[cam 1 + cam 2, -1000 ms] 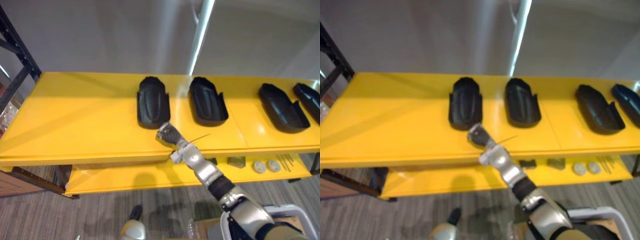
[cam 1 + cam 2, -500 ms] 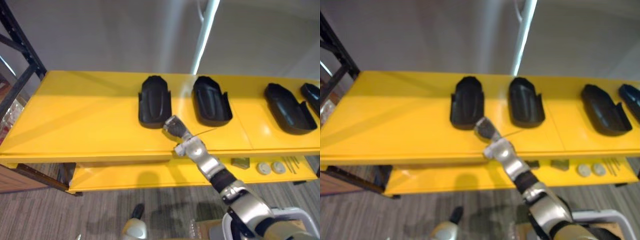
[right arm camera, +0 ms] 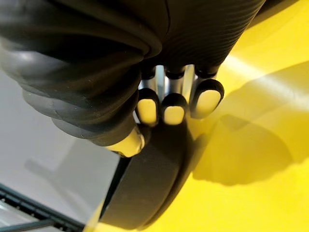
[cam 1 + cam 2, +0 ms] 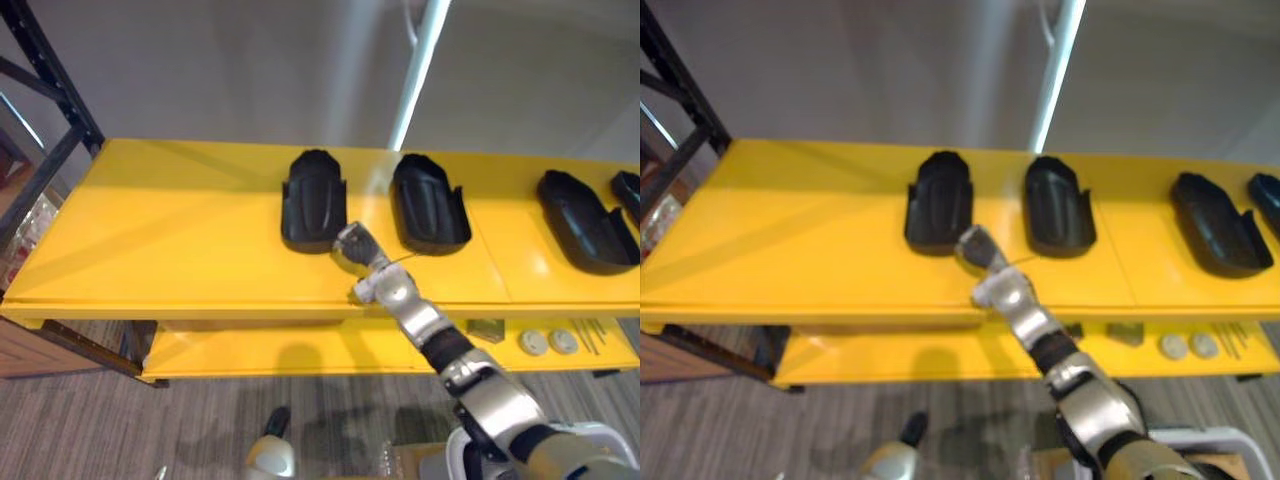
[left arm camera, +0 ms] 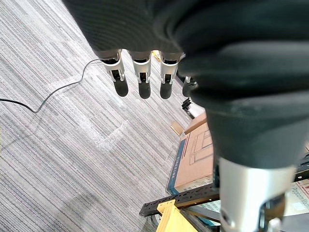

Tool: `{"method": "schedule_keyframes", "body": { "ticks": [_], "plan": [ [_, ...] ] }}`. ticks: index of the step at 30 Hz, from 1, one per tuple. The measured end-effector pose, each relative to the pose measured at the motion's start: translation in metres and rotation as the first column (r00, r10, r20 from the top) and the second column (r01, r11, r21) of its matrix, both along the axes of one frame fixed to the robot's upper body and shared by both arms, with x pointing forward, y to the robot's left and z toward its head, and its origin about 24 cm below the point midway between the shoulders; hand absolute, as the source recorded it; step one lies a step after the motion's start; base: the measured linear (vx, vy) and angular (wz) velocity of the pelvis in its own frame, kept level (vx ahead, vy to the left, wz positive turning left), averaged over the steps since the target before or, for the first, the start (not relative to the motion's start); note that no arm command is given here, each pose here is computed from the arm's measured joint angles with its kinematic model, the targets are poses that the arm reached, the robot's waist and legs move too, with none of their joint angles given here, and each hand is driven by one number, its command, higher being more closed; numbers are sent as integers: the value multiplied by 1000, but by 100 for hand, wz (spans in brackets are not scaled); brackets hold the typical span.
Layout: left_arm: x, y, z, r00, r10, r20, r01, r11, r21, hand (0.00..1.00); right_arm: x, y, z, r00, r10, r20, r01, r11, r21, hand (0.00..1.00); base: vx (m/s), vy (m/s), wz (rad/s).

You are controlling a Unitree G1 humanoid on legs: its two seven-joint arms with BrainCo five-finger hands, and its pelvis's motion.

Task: Walk over and take plastic housings, then place them on the shelf

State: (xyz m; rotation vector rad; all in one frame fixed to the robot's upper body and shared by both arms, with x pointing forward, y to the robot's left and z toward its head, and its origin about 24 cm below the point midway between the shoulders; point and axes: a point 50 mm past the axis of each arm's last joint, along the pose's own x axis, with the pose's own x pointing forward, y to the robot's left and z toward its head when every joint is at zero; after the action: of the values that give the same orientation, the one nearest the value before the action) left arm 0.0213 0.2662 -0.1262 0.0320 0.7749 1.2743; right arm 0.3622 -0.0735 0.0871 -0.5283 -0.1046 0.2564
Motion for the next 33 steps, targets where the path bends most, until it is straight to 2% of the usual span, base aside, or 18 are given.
{"method": "schedule_keyframes", "body": {
  "ticks": [23, 33],
  "plan": [
    [2, 0, 0, 1000, -4, 6, 4, 1000, -1, 0, 6, -4, 14, 997, -8, 72, 9, 1000, -21, 100, 0, 0, 0],
    [8, -1, 0, 1000, -20, 23, 20, 1000, -7, 0, 1, 2, 22, 992, 54, 118, -54, 999, -2, 100, 0, 0, -2]
  ]
}}
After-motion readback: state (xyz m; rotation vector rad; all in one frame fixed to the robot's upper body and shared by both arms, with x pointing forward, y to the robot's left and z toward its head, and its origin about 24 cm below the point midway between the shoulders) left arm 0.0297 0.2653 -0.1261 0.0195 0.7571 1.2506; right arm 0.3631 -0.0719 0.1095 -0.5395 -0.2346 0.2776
